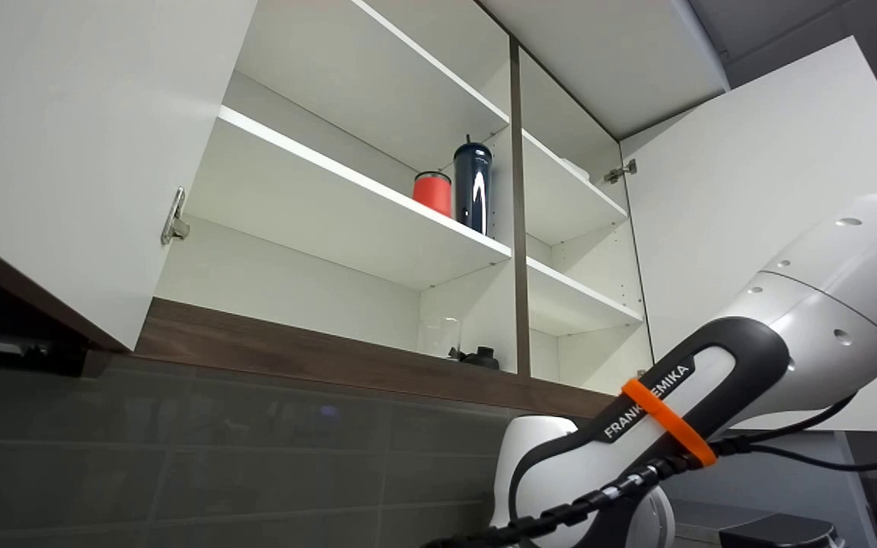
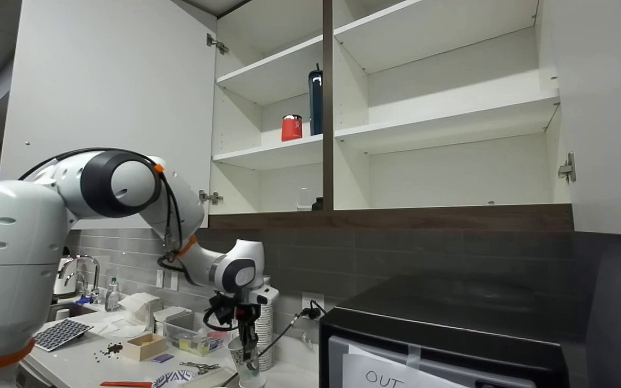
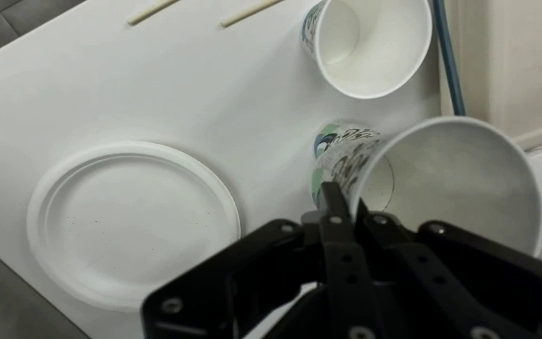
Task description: Move three cups to the left side of the open cabinet
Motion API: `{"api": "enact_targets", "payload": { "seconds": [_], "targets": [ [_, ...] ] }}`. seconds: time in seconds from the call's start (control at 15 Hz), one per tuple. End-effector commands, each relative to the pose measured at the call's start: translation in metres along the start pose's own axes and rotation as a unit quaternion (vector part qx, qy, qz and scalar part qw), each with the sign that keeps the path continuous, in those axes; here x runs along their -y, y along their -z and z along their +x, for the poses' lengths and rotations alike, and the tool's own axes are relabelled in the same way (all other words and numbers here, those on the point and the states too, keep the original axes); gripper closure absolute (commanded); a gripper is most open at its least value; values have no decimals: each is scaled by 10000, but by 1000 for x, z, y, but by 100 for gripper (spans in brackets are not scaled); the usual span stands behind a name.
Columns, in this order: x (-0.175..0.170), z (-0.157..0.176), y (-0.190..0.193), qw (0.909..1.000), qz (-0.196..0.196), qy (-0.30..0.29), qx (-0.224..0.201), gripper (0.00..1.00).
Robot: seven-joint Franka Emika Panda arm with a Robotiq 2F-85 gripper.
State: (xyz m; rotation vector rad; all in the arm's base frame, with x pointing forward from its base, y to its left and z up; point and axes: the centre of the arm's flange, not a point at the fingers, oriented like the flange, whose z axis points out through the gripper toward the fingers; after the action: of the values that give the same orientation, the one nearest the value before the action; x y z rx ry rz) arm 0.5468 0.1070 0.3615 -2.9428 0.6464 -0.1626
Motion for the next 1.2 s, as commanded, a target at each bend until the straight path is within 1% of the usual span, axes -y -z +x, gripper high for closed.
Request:
{"api": "enact_targets", "payload": {
  "seconds": [0.0,0.27,0.53,0.67,0.73,0.8,0.93,1.0,1.13],
  "targets": [
    [16,13,-6,9994,75,98,332,99],
    [27,24,-18,9984,162,248,472,99],
    [32,39,-34,9984,151,286,472,99],
    [34,44,-41,9980,147,287,552,99],
    [35,47,-43,9979,140,276,568,81],
    [35,48,-46,9978,134,262,590,70],
    [36,52,-50,9978,127,233,609,58],
    [35,53,-51,9979,105,219,600,49],
    [32,55,-57,9979,80,200,616,36]
  ]
}}
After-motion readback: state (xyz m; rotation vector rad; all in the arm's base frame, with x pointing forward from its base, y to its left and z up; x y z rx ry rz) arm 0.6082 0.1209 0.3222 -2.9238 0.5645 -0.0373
